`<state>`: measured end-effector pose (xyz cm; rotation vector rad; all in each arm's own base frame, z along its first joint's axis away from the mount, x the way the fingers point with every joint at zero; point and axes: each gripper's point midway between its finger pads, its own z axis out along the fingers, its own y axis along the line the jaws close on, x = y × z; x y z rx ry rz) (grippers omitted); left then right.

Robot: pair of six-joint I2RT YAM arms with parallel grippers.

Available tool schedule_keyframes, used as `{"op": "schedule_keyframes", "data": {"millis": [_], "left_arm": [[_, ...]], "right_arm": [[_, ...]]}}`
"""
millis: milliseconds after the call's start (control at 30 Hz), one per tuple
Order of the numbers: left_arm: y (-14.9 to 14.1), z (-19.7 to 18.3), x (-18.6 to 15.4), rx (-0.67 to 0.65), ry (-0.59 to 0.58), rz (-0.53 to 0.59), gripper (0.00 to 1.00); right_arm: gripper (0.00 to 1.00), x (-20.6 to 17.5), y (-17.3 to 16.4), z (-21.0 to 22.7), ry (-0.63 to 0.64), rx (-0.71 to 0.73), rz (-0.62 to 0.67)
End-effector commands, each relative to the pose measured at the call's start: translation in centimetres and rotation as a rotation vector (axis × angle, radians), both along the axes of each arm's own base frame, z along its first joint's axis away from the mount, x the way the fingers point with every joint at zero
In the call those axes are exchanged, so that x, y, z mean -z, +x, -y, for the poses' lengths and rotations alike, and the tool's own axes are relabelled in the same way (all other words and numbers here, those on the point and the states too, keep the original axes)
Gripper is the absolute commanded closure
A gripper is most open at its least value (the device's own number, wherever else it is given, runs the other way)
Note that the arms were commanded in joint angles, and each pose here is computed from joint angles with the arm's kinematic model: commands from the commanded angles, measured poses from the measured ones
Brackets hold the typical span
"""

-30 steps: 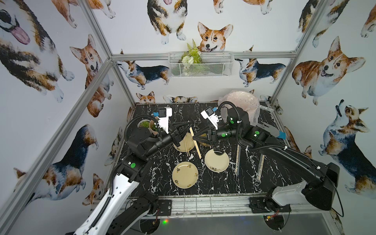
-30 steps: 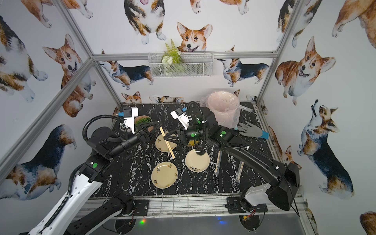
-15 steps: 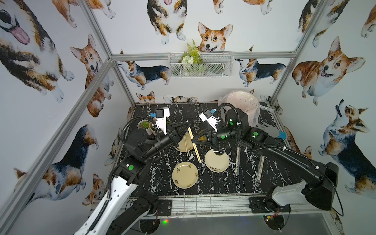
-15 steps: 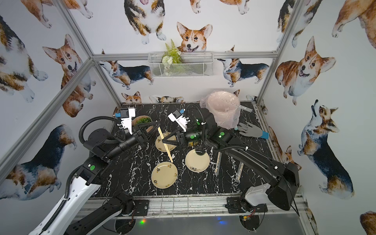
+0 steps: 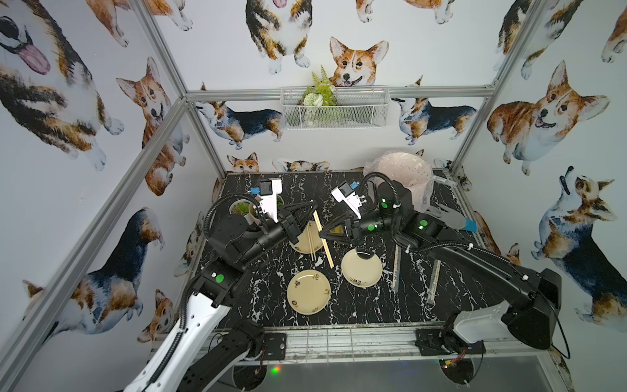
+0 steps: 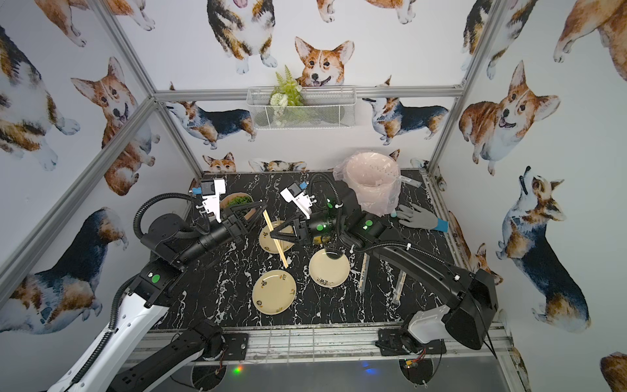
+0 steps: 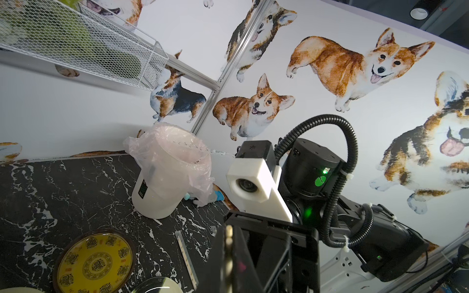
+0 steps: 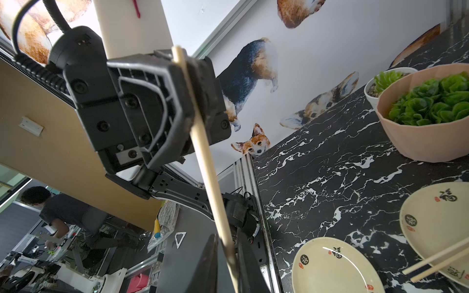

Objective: Remove the packaging of disposable chopsticks
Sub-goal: Place the disposable chopsticks on the plate.

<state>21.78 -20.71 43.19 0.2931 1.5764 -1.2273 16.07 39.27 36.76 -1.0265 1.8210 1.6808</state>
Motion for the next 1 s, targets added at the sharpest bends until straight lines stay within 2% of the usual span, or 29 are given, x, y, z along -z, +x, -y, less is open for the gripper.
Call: {"op": "schedule_keyframes", "data": {"millis": [0, 133, 233, 300, 333, 500, 533, 567, 600, 733, 867, 967], "left_arm": [[-0.3, -0.2, -1.5, -0.003, -0.034, 0.037, 1.00], [-0.2, -0.3, -1.5, -0.007, -0.040, 0.030, 1.00], [-0.1, -0.3, -1.5, -0.008, -0.039, 0.027, 1.00], [0.0, -0.4, -1.2, -0.019, -0.036, 0.019, 1.00], [0.2, -0.4, -1.1, -0.027, -0.034, 0.014, 1.00], [0.7, -1.2, -0.6, -0.083, -0.027, -0.001, 1.00], [0.9, -1.6, -0.4, -0.109, -0.025, -0.005, 0.91], [1.0, -1.9, -0.2, -0.132, -0.023, -0.009, 0.74], [1.1, -2.3, 0.0, -0.154, -0.020, -0.012, 0.61], [1.3, -3.7, 0.3, -0.238, -0.014, -0.015, 0.38], [1.3, -5.2, 0.6, -0.313, 0.008, -0.012, 0.36], [1.3, -6.0, 0.9, -0.357, 0.030, -0.011, 0.36]], "right_arm": [[0.82, -1.3, -0.3, -0.2, 0.045, -0.022, 0.014], [0.75, -1.2, -0.5, -0.2, 0.044, -0.042, 0.007], [0.84, -1.3, -0.7, -0.1, 0.052, -0.051, 0.012], [0.98, -1.4, -0.9, -0.1, 0.061, -0.062, 0.012], [1.00, -1.5, -0.9, -0.1, 0.063, -0.061, 0.013], [1.00, -1.3, -0.1, 0.2, 0.036, 0.009, 0.029], [1.00, -1.0, 0.3, 0.3, 0.019, 0.031, 0.027], [1.00, -0.8, 0.7, 0.3, 0.004, 0.048, 0.022], [1.00, -0.5, 1.1, 0.4, -0.008, 0.061, 0.011], [1.00, 1.0, 3.0, 0.6, -0.039, 0.117, -0.050], [1.00, 3.0, 5.8, 1.1, -0.053, 0.190, -0.147], [1.00, 6.2, 8.9, 2.1, -0.141, 0.300, -0.224]]}}
